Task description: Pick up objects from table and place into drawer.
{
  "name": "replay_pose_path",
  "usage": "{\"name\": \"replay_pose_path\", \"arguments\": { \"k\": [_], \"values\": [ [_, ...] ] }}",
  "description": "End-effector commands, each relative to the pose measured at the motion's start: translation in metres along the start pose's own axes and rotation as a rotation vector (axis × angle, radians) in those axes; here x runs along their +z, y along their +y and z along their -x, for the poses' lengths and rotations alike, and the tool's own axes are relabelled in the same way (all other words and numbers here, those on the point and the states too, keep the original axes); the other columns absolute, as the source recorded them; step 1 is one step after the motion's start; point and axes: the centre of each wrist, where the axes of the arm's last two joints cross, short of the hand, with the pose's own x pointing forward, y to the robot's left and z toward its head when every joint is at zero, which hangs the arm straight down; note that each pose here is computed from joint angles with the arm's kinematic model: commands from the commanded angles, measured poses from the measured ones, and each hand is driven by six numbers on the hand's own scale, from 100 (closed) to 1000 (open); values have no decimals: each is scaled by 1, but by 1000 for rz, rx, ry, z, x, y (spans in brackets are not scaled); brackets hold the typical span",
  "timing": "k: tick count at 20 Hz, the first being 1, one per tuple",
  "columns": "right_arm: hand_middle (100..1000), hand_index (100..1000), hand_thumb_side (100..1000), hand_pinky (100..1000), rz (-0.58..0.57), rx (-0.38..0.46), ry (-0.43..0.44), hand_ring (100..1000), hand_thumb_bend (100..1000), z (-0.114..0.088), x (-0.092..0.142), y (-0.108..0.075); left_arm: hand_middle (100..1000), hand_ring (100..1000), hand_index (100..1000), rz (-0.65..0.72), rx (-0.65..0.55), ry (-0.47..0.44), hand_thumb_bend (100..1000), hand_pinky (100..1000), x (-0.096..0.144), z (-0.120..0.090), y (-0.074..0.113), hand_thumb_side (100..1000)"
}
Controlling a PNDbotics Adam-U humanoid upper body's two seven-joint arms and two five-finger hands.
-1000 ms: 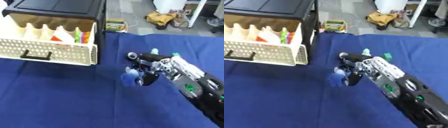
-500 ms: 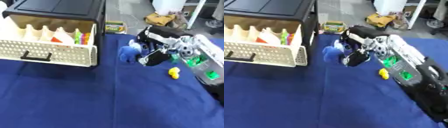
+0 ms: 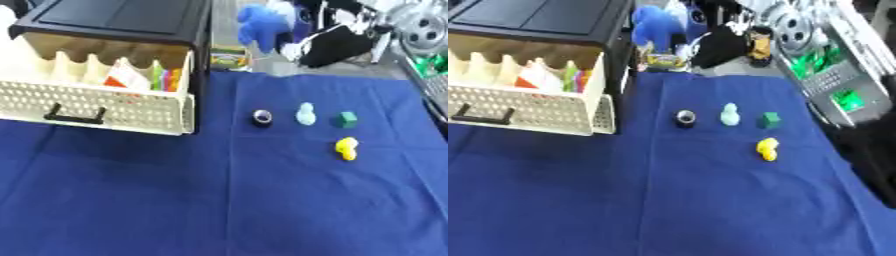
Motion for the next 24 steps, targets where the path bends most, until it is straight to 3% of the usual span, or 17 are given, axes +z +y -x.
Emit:
{"name": "replay_pose_path", "arguments": {
  "k": [1,6,7,11,24],
  "values": [
    [373,528,211,335,47,2,8,459,100,-3,-7,-12,247,100,828,7,-36,-45,100,386,-5,-8,5,1000],
    [368,527,213,334,81,-15,-1,454,100,-11,-21,-18,246,100,827,12,-37,-48,100,385,-6,-9,3,1000],
    [364,527,246,333,84,-16,-2,450,100,-12,-23,-18,246,100,827,13,-36,-48,100,384,-6,-9,3,1000],
    [365,528,214,334,103,-40,-27,451,100,-28,-39,-18,246,100,827,21,-26,-52,100,383,-6,-9,0,1000],
    [364,525,199,334,56,-70,-35,454,100,-58,-86,15,246,100,821,22,5,-84,100,377,-11,-14,-7,1000]
  ]
}}
